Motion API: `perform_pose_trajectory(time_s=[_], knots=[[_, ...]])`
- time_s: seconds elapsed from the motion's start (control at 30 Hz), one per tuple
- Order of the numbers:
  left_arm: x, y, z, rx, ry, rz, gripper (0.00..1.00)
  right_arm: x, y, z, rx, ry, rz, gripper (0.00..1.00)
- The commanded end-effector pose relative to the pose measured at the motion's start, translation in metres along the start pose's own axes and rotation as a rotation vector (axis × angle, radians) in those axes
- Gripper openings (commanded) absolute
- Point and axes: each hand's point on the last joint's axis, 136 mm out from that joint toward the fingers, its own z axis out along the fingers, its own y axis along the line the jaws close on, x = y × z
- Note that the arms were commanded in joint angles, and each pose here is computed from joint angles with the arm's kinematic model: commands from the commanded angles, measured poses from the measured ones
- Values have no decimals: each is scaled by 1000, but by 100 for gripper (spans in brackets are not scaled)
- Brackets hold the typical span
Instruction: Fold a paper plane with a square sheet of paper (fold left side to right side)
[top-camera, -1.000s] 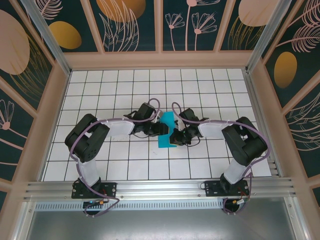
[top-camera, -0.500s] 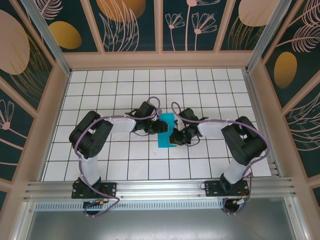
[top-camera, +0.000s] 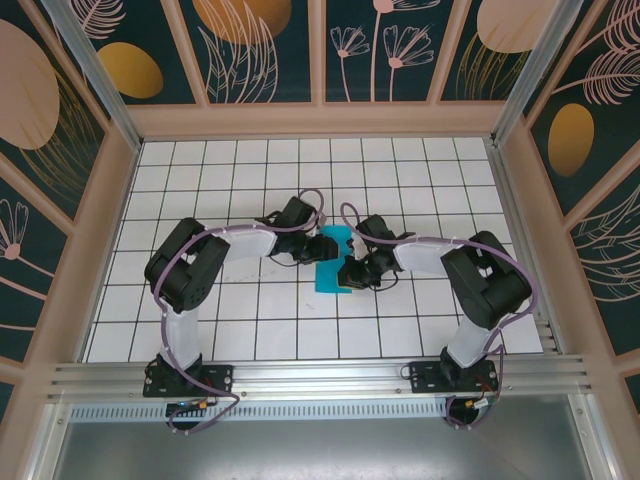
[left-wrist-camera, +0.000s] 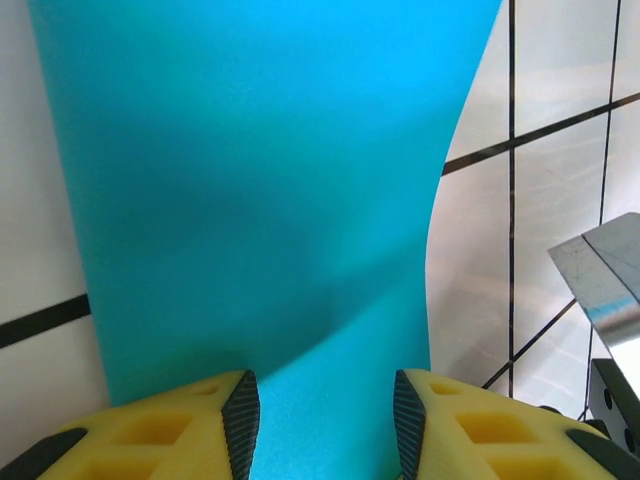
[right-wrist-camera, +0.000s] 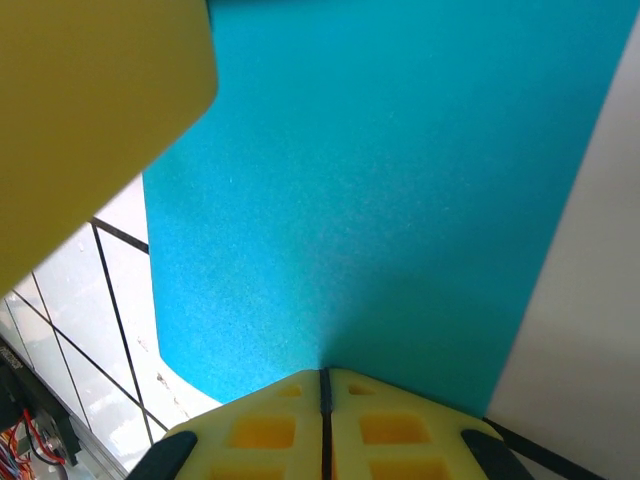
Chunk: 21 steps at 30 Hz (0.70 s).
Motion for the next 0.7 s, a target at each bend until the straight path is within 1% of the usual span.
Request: perform_pose_trajectory(time_s=[0.0, 0.37, 0.57, 0.6, 0.63, 0.67], knots=[[-34, 40, -1, -145, -105, -12, 45, 31, -59, 13, 230, 86, 68, 10], [-60, 36, 4, -129, -130, -11, 46, 34, -61, 14, 231, 92, 70, 10], [-71, 28, 4, -107, -148, -4, 47, 33, -61, 14, 230, 88, 69, 10], [-73, 28, 3, -102, -152, -7, 45, 33, -61, 14, 232, 88, 71, 10], [-75, 26, 2, -92, -156, -9, 39, 33, -62, 14, 233, 88, 73, 10], [-77, 25, 0, -84, -159, -10, 36, 33, -61, 14, 232, 87, 72, 10]])
